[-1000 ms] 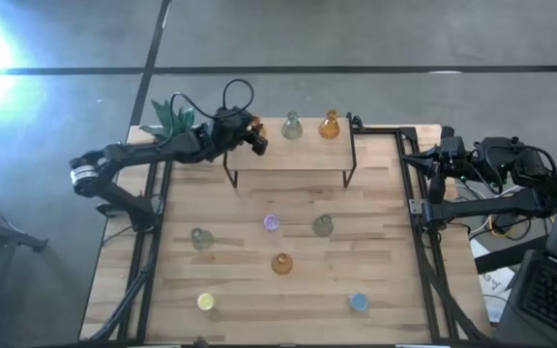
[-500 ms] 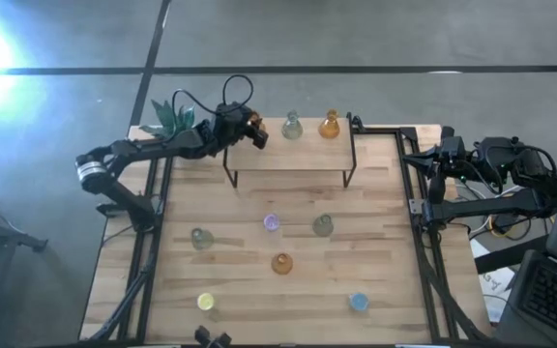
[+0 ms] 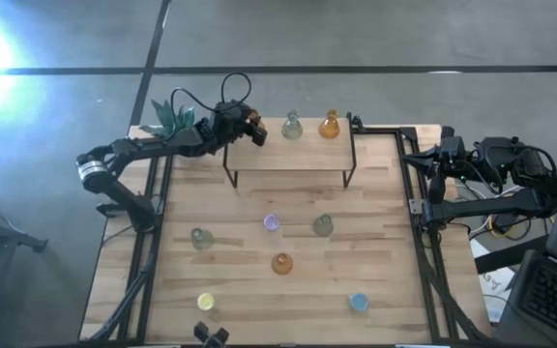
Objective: Pick & Place candle stick holders
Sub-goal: Put the top brown glass candle holder on the shelf
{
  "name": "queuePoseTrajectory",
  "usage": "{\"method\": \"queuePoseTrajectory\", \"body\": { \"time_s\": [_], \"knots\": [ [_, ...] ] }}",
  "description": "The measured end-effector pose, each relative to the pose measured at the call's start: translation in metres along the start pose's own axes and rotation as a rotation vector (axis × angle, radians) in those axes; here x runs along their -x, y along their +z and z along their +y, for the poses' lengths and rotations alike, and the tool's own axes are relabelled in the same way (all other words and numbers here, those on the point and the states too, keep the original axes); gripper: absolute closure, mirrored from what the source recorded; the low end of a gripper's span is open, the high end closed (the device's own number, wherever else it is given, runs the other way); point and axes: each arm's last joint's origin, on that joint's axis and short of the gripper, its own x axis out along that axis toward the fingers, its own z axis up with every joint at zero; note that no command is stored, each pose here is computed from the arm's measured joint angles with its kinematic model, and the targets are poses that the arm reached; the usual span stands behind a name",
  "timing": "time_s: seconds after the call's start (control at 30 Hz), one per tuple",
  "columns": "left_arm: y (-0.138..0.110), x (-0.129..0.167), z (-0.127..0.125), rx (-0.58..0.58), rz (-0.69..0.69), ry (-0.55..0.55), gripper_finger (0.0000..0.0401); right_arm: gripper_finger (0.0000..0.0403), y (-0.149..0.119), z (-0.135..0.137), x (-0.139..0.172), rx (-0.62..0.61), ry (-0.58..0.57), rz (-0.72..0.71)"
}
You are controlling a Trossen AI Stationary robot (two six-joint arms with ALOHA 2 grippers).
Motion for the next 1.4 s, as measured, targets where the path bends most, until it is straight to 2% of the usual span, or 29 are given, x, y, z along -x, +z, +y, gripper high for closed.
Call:
{"method": "queuePoseTrajectory", "body": {
  "time_s": [0.3, 1.4],
  "knots": [
    [0.0008, -0.0007, 0.0003, 0.02, 0.002, -0.06, 0.0258, 0.0394, 0.0, 0.0, 0.0, 0.0, 0.0, 0.0],
    [0.0023, -0.0028, 0.0057, 0.036, -0.005, -0.075, 0.0253, 0.0394, 0.0, 0.0, 0.0, 0.0, 0.0, 0.0]
  ]
}}
